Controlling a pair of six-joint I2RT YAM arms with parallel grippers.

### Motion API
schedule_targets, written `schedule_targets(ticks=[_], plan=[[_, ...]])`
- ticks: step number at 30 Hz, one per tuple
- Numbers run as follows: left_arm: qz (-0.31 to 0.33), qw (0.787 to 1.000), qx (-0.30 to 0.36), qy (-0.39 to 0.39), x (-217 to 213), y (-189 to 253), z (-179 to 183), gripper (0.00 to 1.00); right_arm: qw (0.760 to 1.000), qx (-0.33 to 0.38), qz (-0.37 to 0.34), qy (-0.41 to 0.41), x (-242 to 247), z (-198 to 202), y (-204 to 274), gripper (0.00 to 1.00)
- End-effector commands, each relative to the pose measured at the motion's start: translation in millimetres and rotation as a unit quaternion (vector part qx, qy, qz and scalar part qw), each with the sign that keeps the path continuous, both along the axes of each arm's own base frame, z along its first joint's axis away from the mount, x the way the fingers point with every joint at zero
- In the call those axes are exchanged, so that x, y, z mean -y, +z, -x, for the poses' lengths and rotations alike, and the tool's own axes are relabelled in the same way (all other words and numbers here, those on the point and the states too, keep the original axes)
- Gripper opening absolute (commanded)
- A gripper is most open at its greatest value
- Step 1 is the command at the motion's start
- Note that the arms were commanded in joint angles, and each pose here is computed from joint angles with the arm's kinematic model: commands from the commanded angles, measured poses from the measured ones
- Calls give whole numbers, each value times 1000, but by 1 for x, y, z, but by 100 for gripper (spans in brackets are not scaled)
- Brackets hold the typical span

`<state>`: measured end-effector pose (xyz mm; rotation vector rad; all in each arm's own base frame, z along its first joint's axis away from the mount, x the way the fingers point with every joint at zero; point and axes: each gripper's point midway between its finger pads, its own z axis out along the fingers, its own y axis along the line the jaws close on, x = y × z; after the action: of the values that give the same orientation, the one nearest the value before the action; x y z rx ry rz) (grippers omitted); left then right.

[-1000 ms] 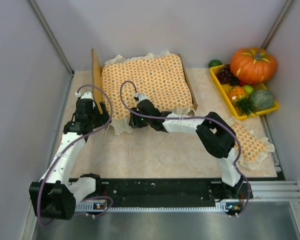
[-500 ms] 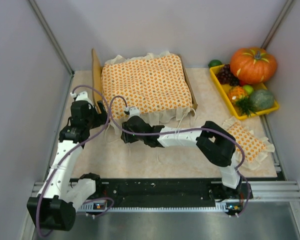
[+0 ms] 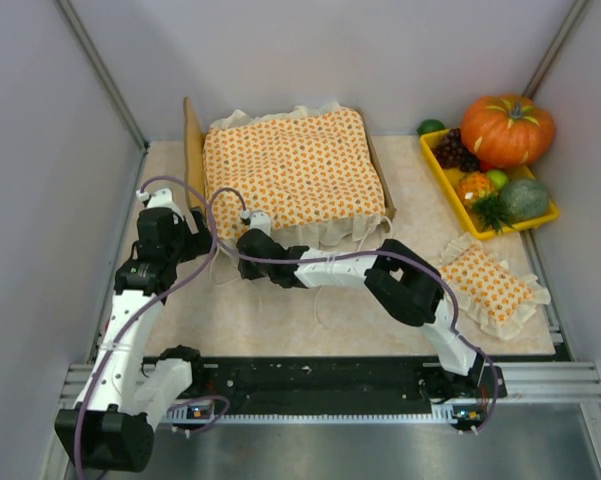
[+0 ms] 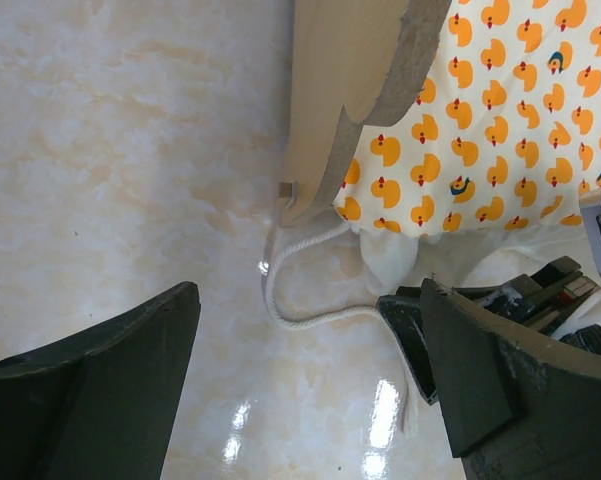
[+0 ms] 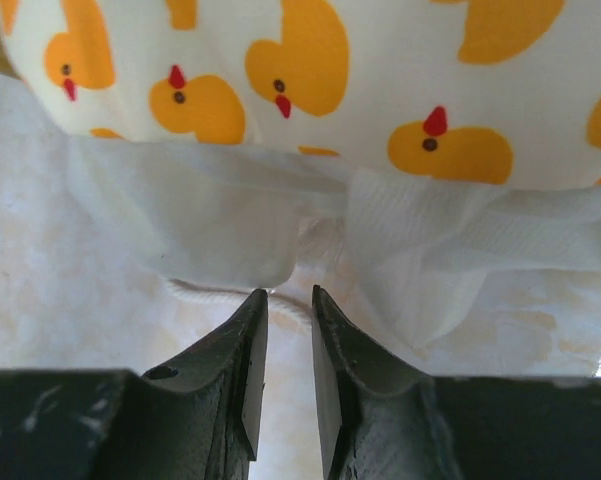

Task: Set up the pet bed

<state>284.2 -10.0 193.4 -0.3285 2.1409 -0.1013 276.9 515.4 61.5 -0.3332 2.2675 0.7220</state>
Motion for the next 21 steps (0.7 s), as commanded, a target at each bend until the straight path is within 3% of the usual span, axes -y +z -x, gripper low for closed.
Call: schedule_targets(ticks=[1, 12, 21], plan=[[-13, 1000, 9, 3, -6, 1, 1, 95, 1000, 16, 6, -16, -8, -11, 3, 24], [-18, 1000, 12, 5, -9, 2, 3, 95, 998, 42, 29, -26, -13, -26, -7, 35], [-17, 1000, 9, 1, -8, 0, 3, 95, 997, 39, 56, -28, -13, -29, -31, 33]])
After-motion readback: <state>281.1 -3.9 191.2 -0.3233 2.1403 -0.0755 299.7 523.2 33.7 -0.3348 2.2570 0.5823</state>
